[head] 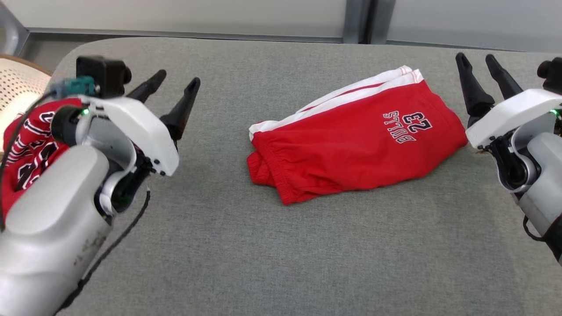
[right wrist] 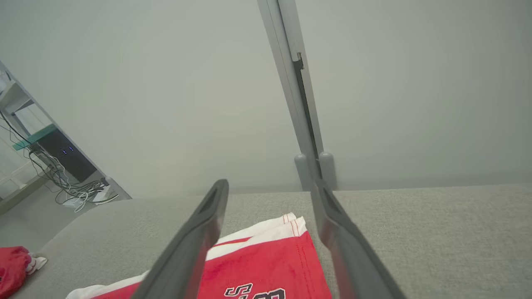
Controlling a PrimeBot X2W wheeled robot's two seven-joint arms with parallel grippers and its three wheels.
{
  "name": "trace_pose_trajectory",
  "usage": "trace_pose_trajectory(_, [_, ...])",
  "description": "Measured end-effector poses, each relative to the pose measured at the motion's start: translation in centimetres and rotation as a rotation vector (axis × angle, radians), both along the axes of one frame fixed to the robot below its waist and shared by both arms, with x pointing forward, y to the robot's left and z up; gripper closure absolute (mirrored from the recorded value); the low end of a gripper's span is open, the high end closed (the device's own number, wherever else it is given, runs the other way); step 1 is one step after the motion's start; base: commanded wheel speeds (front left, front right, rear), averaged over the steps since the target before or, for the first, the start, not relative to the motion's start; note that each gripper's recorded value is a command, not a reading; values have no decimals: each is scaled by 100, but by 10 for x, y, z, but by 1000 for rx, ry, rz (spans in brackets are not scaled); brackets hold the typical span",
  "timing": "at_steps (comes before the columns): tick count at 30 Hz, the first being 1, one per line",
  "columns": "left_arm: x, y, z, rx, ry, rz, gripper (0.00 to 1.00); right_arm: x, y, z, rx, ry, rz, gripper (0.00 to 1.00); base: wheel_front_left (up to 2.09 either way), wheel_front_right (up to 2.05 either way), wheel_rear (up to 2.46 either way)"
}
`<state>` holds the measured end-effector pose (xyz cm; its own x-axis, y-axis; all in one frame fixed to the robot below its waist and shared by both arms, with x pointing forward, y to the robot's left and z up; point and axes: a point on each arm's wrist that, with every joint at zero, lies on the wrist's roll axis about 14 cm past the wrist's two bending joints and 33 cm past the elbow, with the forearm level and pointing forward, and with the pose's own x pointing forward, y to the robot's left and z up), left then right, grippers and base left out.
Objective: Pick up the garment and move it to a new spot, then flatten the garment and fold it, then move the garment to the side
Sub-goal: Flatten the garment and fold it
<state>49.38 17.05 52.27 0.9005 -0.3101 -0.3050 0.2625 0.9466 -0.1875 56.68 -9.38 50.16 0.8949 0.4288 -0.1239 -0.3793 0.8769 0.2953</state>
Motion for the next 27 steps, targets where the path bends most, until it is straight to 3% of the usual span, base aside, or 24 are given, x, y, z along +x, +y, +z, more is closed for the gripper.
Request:
trace_pose_trajectory(8, [-31,14,-14,-66,-186,141,0,6,-8,-52,-31,138,-38,0,0,0,0])
trace_pose_trajectory(16, [-57,17,-55,-158,-139,282,0,10,-8,-127,-96,454,-15,0,0,0,0])
trace_pose_trajectory(24, [-87,33,-73,-181,-113,405,0,17,19,-138,43,693,47,0,0,0,0])
trace_pose_trajectory(25, [-90,34,-73,-182,-114,415,0,15,24,-137,52,717,65,17,0,0,0])
trace_pose_trajectory(26, [-92,34,-74,-184,-115,419,0,12,28,-137,55,738,81,53,0,0,0])
trace_pose_trajectory(27, [-94,34,-75,-183,-114,423,0,10,31,-138,56,754,95,67,0,0,0])
